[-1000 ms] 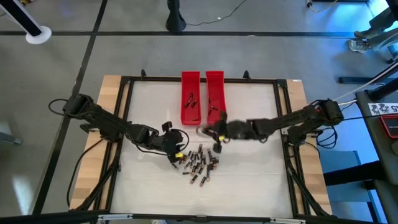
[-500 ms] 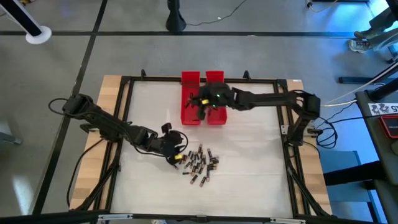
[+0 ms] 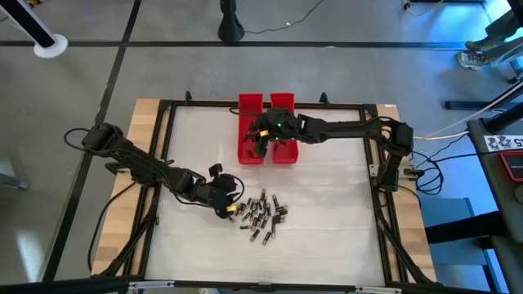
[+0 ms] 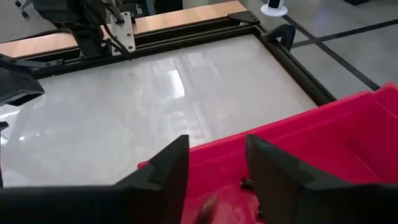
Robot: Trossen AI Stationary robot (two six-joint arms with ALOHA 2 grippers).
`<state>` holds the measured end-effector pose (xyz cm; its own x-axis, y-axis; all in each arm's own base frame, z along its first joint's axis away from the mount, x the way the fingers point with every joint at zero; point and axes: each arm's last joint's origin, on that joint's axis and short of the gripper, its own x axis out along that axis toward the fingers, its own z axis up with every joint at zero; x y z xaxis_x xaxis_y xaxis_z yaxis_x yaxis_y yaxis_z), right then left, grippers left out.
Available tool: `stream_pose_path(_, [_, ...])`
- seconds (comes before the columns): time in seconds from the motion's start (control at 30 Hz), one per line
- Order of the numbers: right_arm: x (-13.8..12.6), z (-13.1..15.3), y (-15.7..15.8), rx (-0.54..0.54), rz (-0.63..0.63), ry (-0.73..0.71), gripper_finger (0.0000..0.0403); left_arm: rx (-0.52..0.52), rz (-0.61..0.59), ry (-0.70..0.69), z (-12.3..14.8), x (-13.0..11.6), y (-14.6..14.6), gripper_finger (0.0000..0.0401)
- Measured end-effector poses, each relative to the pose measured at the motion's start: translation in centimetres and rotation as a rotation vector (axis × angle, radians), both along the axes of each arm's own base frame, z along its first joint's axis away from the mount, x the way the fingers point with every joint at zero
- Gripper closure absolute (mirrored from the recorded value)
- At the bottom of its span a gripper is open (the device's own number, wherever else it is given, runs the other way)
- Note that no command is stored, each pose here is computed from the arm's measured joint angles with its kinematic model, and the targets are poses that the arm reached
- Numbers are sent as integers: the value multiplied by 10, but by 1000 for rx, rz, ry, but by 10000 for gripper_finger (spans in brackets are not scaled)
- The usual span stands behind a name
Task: Sort batteries
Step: Put the large black battery into the left red bin, then put the small black battery into the right red bin
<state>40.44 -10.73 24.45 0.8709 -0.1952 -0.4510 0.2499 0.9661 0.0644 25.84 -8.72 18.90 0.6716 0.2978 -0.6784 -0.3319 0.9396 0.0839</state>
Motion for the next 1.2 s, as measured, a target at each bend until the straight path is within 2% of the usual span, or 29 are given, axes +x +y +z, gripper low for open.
stream_pose_path(0.23, [-3, 2, 0, 6, -1, 15, 220, -49, 29, -5, -7, -6, -3, 261])
stream_pose_path(0.47, [-23, 17, 24, 39, 83, 159, 225, -301, -49, 65, -2, -13, -11, 261])
stream_pose_path(0.57, [-31, 18, 46, 43, 141, 246, 226, -314, -12, 161, 2, -21, -14, 261])
stream_pose_path(0.67, [-37, 17, 72, 26, 184, 304, 226, -318, 78, 277, 7, -30, -15, 261])
stream_pose_path(0.73, [-40, 16, 91, -5, 203, 326, 226, -346, 189, 353, 13, -37, -14, 261])
stream_pose_path(0.87, [-45, 10, 128, -88, 209, 372, 226, -491, 436, 509, 20, -52, -14, 261])
stream_pose_path(0.93, [-47, 7, 145, -133, 209, 382, 226, -548, 535, 548, 19, -58, -18, 261])
stream_pose_path(1.2, [-62, -13, 180, -262, 202, 436, 226, -620, 781, 605, 18, -79, -38, 261])
